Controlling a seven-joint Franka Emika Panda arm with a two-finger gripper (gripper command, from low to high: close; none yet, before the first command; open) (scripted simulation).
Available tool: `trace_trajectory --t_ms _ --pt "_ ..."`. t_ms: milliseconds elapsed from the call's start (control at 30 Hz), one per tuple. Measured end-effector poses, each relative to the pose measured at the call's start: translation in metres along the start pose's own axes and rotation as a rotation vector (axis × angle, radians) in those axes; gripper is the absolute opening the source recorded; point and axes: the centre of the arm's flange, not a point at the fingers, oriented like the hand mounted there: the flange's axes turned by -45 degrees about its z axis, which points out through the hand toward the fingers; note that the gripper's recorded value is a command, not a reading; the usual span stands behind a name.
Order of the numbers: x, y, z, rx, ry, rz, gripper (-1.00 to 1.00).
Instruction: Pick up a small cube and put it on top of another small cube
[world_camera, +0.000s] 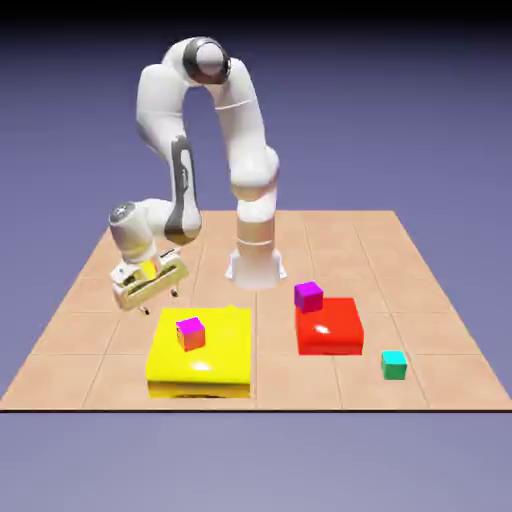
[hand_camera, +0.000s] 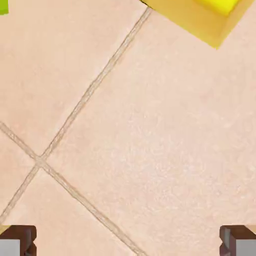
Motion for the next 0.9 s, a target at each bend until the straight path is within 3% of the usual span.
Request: trace_trajectory --t_ms 467,667,900 --pt "-0.054 -0.018 0.013 -0.02 0.26 -0.228 0.0" --pt "-0.048 -0.048 0.034 -0.108 0.512 -0.299 0.0" --pt "0.035 -0.108 0.063 -0.17 0.953 -0.233 0.0"
